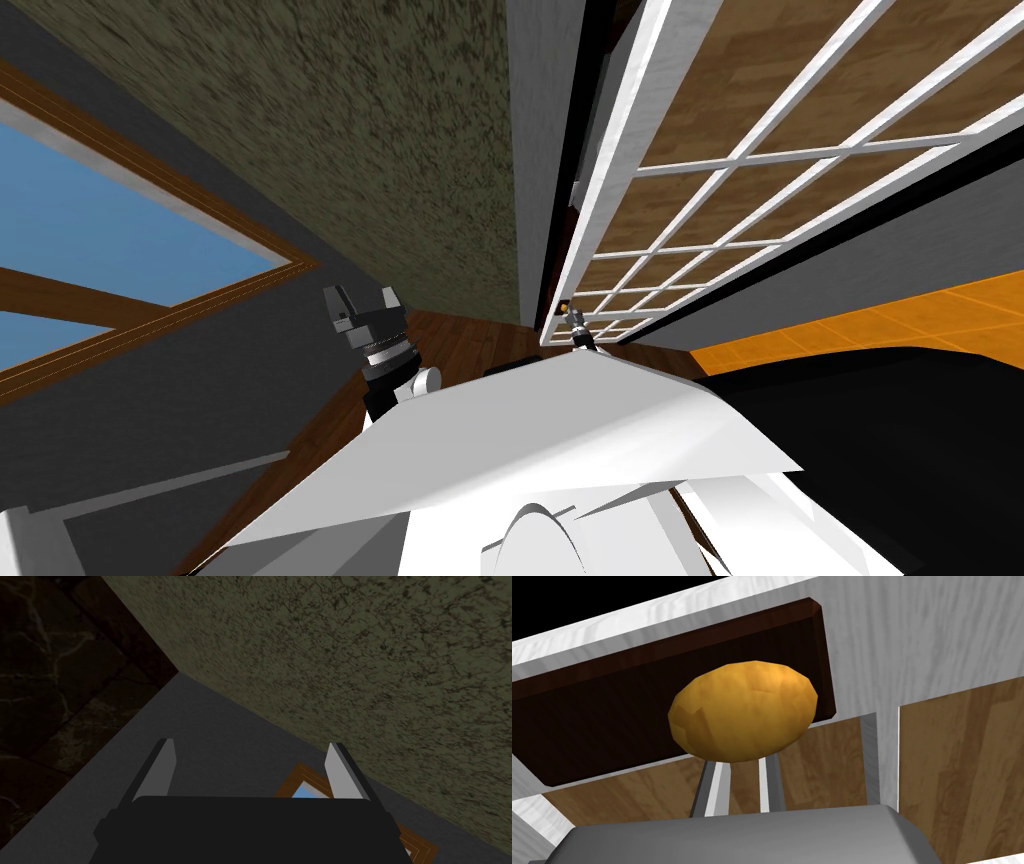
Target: Pull the door open
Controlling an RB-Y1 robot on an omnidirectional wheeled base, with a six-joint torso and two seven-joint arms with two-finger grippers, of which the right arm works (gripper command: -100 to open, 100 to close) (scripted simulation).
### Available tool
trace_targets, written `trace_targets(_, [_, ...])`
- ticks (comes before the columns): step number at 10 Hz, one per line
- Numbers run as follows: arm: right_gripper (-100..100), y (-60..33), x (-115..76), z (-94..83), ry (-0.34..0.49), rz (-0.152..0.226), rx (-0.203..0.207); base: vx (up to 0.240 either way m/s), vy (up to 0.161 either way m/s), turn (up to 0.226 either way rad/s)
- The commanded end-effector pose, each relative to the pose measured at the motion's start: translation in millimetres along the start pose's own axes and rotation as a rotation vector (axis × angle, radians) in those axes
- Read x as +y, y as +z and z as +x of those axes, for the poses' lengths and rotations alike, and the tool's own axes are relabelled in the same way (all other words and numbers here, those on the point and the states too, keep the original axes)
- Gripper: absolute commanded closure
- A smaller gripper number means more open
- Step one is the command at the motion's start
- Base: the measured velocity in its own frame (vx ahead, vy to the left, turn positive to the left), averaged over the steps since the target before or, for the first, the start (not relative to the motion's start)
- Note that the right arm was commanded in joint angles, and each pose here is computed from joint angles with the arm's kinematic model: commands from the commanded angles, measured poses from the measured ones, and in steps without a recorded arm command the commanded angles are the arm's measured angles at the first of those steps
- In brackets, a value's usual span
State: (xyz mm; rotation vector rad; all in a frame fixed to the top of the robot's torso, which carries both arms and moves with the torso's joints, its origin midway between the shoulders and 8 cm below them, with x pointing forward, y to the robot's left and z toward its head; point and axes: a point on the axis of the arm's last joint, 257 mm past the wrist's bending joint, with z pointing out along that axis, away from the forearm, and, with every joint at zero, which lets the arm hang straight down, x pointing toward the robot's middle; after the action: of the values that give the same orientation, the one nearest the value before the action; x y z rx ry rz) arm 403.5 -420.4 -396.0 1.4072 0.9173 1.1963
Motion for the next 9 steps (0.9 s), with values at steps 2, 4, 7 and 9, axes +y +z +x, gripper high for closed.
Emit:
trace_targets(2, [100,7.5,3.1,16.9,0.097,-0.015,0.020,-0.044,-0.019,0.044])
trace_targets(4, [100,8.2,3.0,16.4,0.152,-0.015,0.016,-0.039,-0.007,0.033])
trace_targets(7, [100,9.0,2.9,16.0,0.207,-0.015,0.012,-0.035,-0.010,0.044])
trace_targets(9, [-100,2.3,-4.2,3.2,0.268,0.003,-0.022,-0.054,-0.022,-0.004])
